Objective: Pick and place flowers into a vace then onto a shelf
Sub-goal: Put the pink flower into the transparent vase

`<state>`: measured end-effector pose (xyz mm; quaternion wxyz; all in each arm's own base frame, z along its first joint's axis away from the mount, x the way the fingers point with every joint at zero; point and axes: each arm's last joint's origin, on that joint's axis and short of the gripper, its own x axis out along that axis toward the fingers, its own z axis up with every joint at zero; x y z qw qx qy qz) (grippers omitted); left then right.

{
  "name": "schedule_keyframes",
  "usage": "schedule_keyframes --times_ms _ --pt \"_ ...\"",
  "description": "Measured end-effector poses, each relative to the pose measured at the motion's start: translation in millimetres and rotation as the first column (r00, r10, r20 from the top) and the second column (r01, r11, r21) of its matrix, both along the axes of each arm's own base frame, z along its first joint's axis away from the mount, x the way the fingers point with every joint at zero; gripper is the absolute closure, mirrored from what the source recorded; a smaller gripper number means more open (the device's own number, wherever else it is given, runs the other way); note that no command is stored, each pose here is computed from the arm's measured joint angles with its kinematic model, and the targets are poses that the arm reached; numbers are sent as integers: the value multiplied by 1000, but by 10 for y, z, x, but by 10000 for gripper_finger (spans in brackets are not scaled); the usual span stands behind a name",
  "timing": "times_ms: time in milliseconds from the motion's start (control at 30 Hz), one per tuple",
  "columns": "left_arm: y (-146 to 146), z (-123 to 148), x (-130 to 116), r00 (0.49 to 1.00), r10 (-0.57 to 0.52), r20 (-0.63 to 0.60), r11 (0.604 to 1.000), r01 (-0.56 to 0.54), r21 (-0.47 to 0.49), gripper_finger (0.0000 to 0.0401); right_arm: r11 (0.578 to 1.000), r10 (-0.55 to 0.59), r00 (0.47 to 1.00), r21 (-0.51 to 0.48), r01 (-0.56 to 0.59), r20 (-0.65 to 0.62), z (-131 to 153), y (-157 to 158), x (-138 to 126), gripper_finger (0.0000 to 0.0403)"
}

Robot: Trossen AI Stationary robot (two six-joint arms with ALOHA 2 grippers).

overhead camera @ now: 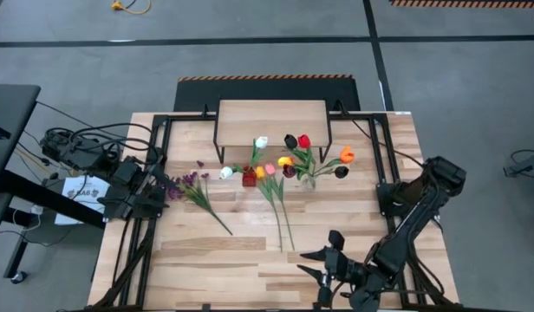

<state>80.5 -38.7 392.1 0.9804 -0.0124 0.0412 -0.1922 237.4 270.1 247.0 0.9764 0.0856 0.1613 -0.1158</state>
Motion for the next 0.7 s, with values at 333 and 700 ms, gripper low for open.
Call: schedule_keyframes --times_ms 333,700 --pt "-11 -7 -5 999 -37 -25 999 36 -40 193 994 -15 1000 112 17 -19 -77 8 42 281" --pt "-13 -19 0 999 -35 -37 999 34 -36 193 974 -150 981 153 167 -120 -691 44 159 281"
